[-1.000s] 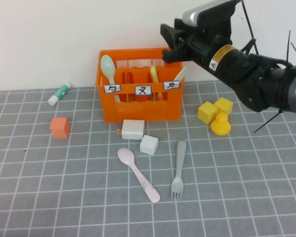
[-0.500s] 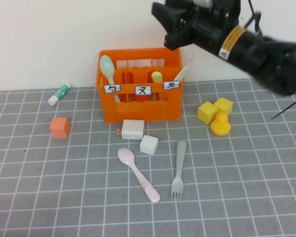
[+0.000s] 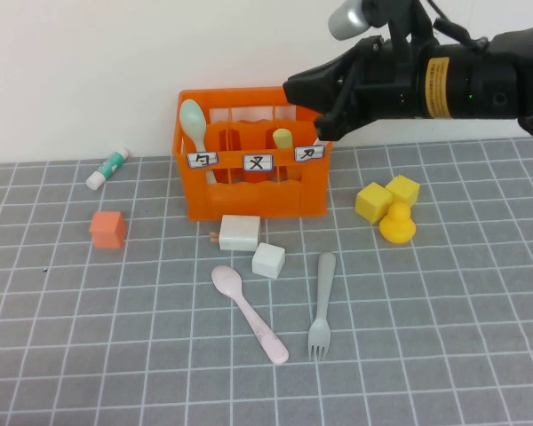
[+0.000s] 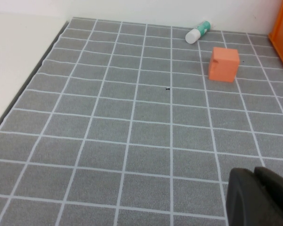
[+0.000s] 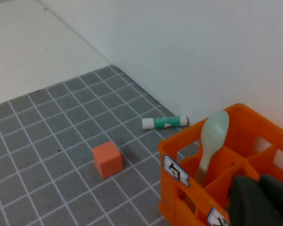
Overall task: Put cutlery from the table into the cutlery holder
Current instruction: Place the knife on the box, then pick up the spoon
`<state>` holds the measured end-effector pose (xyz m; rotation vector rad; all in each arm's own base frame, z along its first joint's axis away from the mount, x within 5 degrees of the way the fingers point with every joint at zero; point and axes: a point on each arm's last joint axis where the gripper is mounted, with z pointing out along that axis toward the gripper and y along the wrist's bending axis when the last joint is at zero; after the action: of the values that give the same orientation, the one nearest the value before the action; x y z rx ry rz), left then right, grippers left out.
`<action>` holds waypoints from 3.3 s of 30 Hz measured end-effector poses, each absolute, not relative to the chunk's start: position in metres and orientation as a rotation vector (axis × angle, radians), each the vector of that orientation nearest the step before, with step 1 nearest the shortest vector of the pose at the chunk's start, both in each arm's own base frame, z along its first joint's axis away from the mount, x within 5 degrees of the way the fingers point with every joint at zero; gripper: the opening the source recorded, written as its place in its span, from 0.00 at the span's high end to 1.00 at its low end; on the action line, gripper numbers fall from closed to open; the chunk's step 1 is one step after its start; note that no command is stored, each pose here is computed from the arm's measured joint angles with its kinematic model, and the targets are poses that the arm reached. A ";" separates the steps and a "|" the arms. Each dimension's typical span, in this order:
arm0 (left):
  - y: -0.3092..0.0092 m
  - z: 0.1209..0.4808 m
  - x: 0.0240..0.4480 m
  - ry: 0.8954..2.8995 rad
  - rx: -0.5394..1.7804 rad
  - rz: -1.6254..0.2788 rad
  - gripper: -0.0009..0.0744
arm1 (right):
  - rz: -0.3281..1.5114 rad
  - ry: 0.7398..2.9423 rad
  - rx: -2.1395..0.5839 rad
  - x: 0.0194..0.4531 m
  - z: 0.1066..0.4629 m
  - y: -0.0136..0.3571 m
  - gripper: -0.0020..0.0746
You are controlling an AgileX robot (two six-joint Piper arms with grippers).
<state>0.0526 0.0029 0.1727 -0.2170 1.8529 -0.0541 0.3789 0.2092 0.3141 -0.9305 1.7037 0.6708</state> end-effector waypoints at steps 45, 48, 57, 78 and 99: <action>0.003 0.173 0.053 1.853 -0.217 -0.054 0.99 | 0.154 1.470 -1.185 0.334 0.286 0.267 0.96; 0.003 0.173 0.053 1.853 -0.217 -0.054 0.99 | -0.095 1.520 -1.366 0.317 0.271 0.278 0.96; 0.003 0.173 0.053 1.853 -0.217 -0.054 0.99 | -0.109 2.000 -1.563 0.287 0.235 0.287 0.96; 0.003 0.173 0.053 1.853 -0.217 -0.054 0.99 | 0.323 2.514 -1.531 0.304 0.182 0.333 0.55; 0.003 0.173 0.053 1.853 -0.219 -0.056 0.99 | 0.212 2.712 -1.350 0.338 0.149 0.351 0.54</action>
<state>0.0526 0.0029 0.1727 -0.2191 1.8527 -0.0556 0.3376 0.3512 0.1492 -1.3501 2.7119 0.2119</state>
